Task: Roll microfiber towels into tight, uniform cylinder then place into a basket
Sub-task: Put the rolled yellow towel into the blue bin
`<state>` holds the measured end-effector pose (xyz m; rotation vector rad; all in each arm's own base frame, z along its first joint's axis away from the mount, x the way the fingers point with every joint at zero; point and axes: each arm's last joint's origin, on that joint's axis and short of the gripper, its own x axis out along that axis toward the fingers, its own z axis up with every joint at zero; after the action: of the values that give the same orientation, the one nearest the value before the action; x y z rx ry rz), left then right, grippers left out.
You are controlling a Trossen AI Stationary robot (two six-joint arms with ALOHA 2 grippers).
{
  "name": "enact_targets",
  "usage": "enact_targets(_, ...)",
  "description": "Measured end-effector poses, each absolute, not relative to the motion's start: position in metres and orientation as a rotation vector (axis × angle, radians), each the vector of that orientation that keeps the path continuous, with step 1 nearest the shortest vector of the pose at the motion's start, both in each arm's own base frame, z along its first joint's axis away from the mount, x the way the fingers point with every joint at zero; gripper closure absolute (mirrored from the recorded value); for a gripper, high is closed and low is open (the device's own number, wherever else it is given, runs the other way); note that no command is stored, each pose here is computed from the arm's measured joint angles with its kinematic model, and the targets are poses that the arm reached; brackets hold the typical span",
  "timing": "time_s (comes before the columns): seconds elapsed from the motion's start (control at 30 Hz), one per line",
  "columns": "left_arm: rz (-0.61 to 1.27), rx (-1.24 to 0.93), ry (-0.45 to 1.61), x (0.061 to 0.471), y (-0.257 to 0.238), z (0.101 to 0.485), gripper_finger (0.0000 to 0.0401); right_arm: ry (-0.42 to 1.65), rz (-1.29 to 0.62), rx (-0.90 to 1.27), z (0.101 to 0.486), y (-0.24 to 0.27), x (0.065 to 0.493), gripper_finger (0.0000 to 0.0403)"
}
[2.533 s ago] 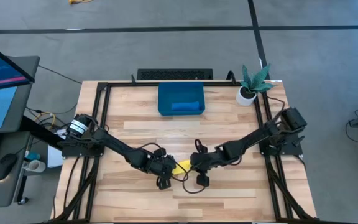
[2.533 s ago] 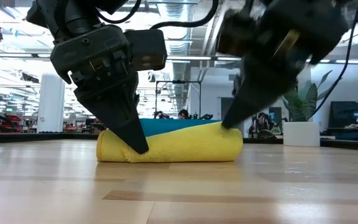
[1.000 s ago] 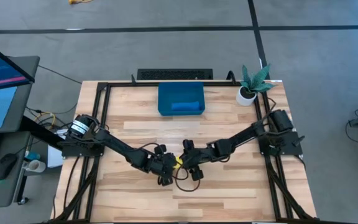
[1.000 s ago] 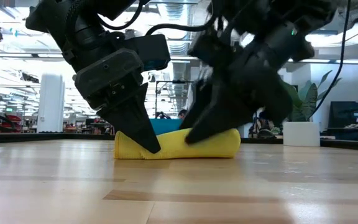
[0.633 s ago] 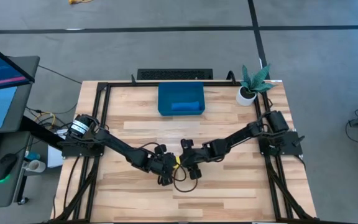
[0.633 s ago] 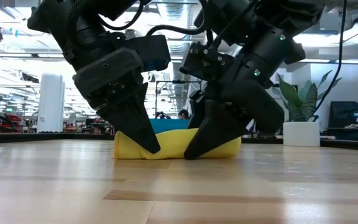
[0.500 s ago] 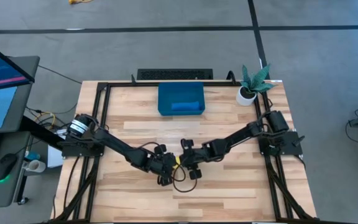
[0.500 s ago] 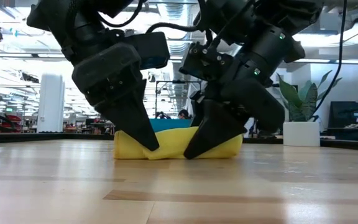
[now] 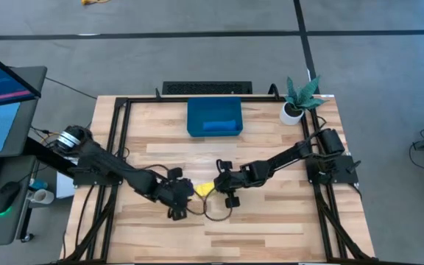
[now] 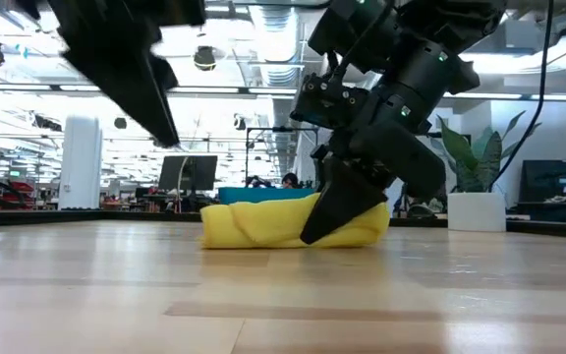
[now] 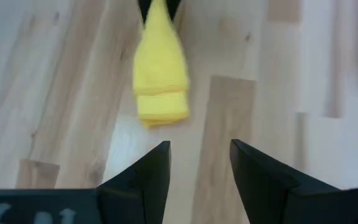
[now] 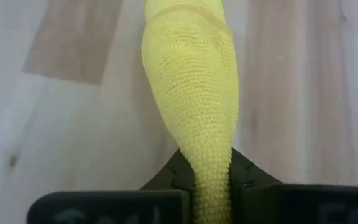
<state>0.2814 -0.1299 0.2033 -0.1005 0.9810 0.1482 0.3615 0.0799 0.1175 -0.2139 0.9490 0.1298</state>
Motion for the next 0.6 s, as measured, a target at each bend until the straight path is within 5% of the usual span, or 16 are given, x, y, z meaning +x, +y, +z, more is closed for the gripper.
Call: enact_targets(0.6, 0.119, -0.221, 0.922, 0.206, -0.099, 0.287, 0.0244, 0.645, -0.106, -0.267, 0.259, -0.024, 0.324, 0.0356)
